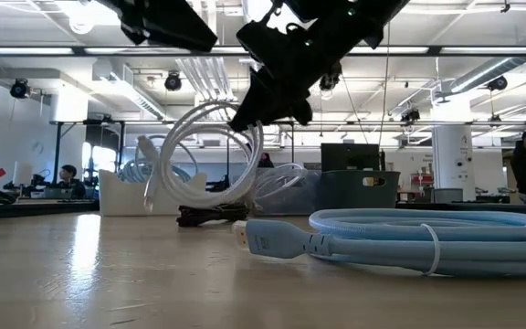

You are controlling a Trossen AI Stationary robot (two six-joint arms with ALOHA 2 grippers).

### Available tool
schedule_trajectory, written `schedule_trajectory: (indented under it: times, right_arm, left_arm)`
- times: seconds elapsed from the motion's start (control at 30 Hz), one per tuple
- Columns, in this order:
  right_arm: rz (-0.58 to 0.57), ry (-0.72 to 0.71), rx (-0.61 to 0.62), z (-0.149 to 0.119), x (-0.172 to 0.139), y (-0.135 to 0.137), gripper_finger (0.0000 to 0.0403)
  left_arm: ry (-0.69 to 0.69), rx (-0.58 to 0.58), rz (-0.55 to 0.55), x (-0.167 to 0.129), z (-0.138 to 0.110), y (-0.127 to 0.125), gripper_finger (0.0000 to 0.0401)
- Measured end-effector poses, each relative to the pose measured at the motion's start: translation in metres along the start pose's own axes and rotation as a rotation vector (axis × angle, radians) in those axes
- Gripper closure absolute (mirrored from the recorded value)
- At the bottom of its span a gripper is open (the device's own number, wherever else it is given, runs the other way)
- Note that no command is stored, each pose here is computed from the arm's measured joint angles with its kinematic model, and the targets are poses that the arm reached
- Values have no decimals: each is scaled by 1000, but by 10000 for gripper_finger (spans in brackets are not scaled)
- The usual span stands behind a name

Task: Pick & Place USB Port
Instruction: Put the white USB cable into the black transparent bin

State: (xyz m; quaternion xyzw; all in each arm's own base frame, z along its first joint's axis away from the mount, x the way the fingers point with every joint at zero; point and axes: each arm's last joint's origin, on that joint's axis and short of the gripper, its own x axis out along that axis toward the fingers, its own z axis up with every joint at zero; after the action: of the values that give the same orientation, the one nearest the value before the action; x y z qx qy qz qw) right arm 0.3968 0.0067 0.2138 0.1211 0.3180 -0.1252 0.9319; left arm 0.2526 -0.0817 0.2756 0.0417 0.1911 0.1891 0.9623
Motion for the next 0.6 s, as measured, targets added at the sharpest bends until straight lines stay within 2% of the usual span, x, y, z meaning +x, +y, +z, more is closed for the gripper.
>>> schedule_trajectory:
  times: [0.13,0.4,0.5,0.6]
  right_arm:
    - [-86,-37,-22,20,-6,-12,390]
    - [-403,-10,-39,52,-33,-42,390]
    - [-513,-20,23,56,-37,-58,390]
    - [-561,-24,75,56,-36,-77,390]
  left_arm:
    - [-22,-22,-4,-6,5,5,220]
    - [-14,-14,-1,-5,3,4,220]
    - [-4,-5,1,-2,1,2,220]
    - [6,5,4,0,-1,1,220]
